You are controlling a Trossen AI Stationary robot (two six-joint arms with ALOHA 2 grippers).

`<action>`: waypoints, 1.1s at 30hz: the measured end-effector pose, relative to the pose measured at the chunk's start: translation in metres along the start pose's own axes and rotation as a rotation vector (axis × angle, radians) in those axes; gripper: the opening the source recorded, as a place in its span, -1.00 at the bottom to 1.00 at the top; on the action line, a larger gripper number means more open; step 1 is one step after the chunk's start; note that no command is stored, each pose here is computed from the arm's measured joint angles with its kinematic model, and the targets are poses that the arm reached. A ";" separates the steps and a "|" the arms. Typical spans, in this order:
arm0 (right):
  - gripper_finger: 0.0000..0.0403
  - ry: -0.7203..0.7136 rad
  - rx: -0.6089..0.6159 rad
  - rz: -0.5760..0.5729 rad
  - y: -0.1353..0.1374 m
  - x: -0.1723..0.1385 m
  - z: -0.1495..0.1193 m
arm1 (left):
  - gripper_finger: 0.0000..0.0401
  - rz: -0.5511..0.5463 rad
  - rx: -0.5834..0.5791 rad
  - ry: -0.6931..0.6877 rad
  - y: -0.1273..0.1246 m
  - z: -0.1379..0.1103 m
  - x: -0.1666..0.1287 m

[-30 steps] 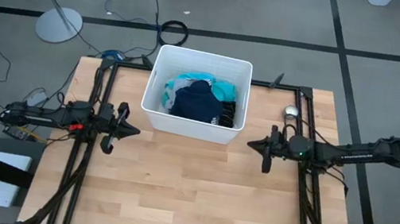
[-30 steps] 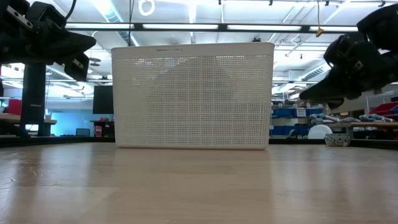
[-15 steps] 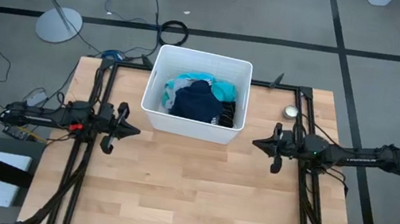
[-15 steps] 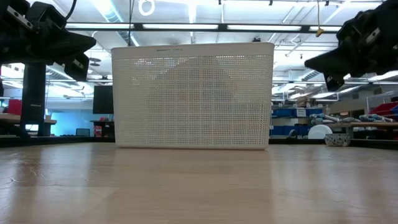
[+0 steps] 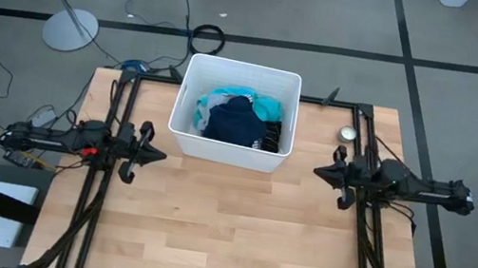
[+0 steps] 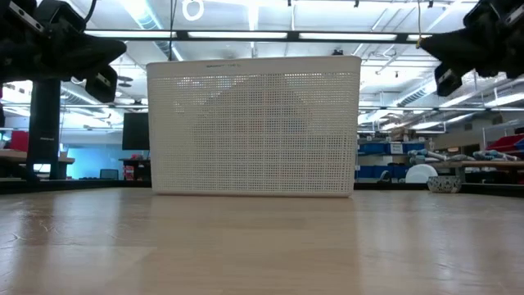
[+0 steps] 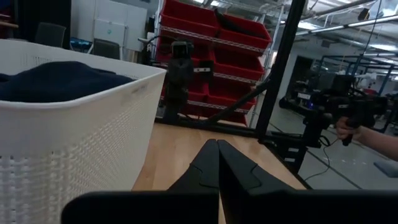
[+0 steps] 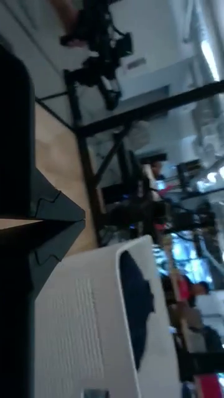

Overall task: Sort clothes
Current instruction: Return to Home Position

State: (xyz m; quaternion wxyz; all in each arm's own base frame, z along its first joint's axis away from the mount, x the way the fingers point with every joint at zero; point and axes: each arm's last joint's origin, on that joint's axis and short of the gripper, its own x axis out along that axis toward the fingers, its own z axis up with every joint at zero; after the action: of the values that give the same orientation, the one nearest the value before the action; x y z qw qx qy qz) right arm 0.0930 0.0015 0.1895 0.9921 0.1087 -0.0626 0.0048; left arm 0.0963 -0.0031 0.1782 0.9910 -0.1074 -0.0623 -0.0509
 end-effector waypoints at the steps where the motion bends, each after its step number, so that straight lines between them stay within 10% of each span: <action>1: -0.97 0.001 0.000 0.012 0.001 0.000 0.004 | -0.99 0.000 0.000 -0.002 0.000 0.000 0.000; 12: -0.98 0.106 -0.019 -0.179 -0.008 0.001 -0.016 | -0.99 0.005 0.034 -0.004 0.000 0.000 0.000; 33: -0.99 0.104 -0.047 -0.175 -0.008 0.002 -0.018 | -0.99 0.182 0.212 0.033 0.006 -0.004 -0.001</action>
State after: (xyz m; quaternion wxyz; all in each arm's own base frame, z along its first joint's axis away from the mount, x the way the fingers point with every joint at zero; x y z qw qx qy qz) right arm 0.0972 -0.0028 0.1702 0.9929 0.0899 -0.0016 -0.0775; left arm 0.0969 0.0020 0.1732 0.9981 -0.0065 -0.0412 0.0443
